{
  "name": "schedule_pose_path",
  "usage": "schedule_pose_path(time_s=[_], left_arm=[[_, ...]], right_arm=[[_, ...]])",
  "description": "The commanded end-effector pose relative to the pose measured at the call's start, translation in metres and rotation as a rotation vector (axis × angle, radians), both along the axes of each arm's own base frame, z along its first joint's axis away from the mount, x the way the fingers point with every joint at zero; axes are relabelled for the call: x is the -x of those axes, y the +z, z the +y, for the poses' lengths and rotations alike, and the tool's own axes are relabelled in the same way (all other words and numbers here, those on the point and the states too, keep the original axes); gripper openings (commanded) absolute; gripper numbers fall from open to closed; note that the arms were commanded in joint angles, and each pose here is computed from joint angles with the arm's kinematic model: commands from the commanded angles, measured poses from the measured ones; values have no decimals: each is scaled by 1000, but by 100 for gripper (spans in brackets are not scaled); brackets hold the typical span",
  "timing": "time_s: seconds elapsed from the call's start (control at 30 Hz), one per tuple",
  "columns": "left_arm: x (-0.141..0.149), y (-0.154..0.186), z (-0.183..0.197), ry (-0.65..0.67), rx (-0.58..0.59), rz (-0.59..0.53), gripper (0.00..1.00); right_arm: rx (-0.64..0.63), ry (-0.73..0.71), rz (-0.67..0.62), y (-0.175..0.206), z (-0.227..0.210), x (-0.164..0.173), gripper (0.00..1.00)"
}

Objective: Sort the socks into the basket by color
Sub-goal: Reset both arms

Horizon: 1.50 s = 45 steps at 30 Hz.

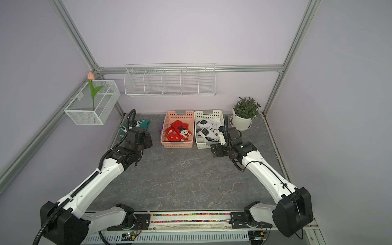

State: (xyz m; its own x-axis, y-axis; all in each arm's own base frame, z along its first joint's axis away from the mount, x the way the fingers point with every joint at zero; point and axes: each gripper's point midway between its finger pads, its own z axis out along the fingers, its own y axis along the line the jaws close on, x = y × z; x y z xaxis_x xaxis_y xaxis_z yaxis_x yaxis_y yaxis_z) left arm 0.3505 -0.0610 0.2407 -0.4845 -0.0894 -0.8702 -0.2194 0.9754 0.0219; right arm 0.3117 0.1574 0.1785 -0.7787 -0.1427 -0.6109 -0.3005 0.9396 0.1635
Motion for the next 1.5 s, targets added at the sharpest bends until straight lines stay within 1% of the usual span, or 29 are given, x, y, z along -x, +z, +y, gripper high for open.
schedule_pose_path(time_s=[0.0, 0.17, 0.37, 0.43, 0.47, 0.6, 0.77, 0.8, 0.87, 0.97, 1.03, 1.17, 1.3, 1.47], left_arm=[[6, 11, 21, 91, -36, -75, 100], [18, 3, 37, 146, -79, -76, 100], [29, -13, 50, 190, -116, -96, 100], [34, -17, 53, 199, -108, -127, 100], [37, -19, 55, 200, -104, -147, 100], [50, -18, 65, 214, -102, -246, 100], [55, -21, 63, 158, -115, -343, 100], [55, -23, 63, 160, -124, -350, 100], [54, -30, 72, 208, -136, -350, 100], [45, -47, 80, 246, -87, -335, 100], [36, -57, 82, 245, -86, -310, 100], [23, -65, 86, 252, -150, -295, 100], [15, -74, 94, 261, -105, -329, 100], [7, -84, 103, 273, -114, -322, 100]], right_arm=[[-6, -6, -72, 7, -5, -1, 89], [-8, -26, -148, 17, -13, 1, 88], [29, -55, -184, 18, -25, 5, 89], [36, -68, -210, 20, -30, 6, 89], [46, -69, -210, 12, -32, 9, 88], [41, -84, -290, 14, -40, 13, 88], [38, -107, -421, 17, -51, 18, 89], [39, -105, -448, 17, -53, 19, 88], [44, -125, -494, 20, -59, 20, 88], [81, -168, -529, 19, -70, 19, 88], [118, -190, -535, 15, -77, 17, 88], [162, -256, -543, 8, -93, 11, 89], [168, -256, -591, 1, -96, 7, 89], [196, -300, -625, -1, -109, 4, 88]])
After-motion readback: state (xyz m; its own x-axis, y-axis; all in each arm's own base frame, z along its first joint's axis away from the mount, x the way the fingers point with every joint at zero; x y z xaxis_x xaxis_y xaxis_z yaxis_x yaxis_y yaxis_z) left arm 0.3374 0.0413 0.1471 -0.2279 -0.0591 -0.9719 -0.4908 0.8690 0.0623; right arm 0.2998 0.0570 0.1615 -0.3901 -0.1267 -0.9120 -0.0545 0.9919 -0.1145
